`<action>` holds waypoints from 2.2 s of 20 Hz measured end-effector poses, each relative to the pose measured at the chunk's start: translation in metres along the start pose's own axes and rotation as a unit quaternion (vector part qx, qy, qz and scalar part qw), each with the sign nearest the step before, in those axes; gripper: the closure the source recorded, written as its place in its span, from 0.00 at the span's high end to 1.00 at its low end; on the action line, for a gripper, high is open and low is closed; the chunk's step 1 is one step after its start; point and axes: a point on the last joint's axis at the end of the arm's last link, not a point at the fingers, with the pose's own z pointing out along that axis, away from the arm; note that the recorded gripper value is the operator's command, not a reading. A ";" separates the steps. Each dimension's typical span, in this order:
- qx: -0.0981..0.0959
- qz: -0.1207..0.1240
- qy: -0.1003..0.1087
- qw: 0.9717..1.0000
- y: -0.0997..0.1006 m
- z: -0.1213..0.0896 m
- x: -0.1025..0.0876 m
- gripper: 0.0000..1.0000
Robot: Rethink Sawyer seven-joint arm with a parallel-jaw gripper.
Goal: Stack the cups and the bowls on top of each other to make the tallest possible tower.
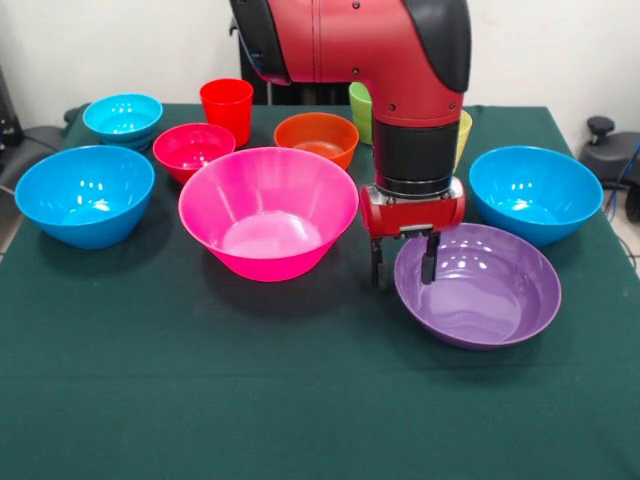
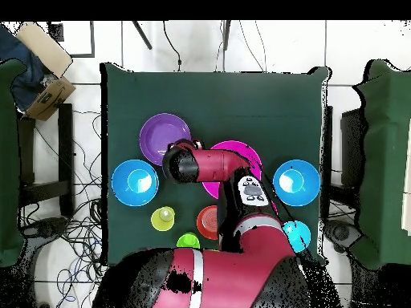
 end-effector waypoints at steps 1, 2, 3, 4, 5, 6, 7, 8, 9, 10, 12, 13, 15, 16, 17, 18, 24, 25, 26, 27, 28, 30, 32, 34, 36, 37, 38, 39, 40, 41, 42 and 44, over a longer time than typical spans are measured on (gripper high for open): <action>0.000 0.001 0.000 1.000 -0.001 0.000 0.000 1.00; 0.000 0.001 0.000 1.000 -0.001 0.000 0.000 1.00; 0.000 0.000 0.000 1.000 -0.001 0.000 0.001 1.00; 0.000 -0.002 0.000 1.000 -0.001 0.001 0.002 1.00; 0.001 -0.003 0.000 1.000 -0.001 0.001 0.002 1.00; 0.001 -0.005 -0.001 1.000 0.000 0.002 0.002 1.00; 0.001 -0.007 -0.001 1.000 0.001 0.003 0.004 1.00; 0.002 -0.009 -0.001 1.000 0.002 0.004 0.005 1.00; 0.002 -0.011 -0.002 1.000 0.004 0.006 0.007 1.00; 0.003 -0.012 -0.002 1.000 0.005 0.008 0.008 1.00; 0.003 -0.018 -0.004 1.000 0.011 0.014 0.013 1.00; 0.002 -0.021 -0.004 1.000 0.013 0.016 0.016 1.00; 0.002 -0.024 -0.005 1.000 0.017 0.019 0.018 1.00; 0.004 -0.026 -0.009 1.000 0.018 0.019 0.017 1.00; 0.004 -0.027 -0.010 1.000 0.019 0.019 0.016 1.00; 0.005 -0.028 -0.010 1.000 0.019 0.019 0.017 1.00; 0.010 -0.034 -0.009 0.999 0.021 0.018 0.017 1.00; 0.011 -0.035 -0.009 0.999 0.021 0.018 0.017 1.00; 0.011 -0.035 -0.009 0.999 0.021 0.018 0.018 1.00; 0.012 -0.036 -0.009 0.999 0.021 0.018 0.018 1.00; 0.012 -0.036 -0.009 0.999 0.021 0.018 0.018 1.00; 0.012 -0.037 -0.009 0.999 0.022 0.018 0.018 1.00; 0.013 -0.037 -0.009 0.999 0.022 0.018 0.018 1.00; 0.013 -0.037 -0.009 0.999 0.022 0.018 0.018 1.00; 0.013 -0.037 -0.009 0.999 0.022 0.018 0.018 1.00; 0.013 -0.037 -0.009 0.999 0.022 0.018 0.018 1.00; 0.013 -0.037 -0.009 0.999 0.022 0.018 0.018 1.00; 0.013 -0.037 -0.009 0.999 0.022 0.018 0.018 1.00; 0.013 -0.037 -0.009 0.999 0.022 0.018 0.018 1.00; 0.013 -0.037 -0.009 0.999 0.022 0.018 0.018 1.00; 0.013 -0.038 -0.009 0.999 0.022 0.018 0.018 1.00; 0.013 -0.038 -0.008 0.999 0.022 0.018 0.018 1.00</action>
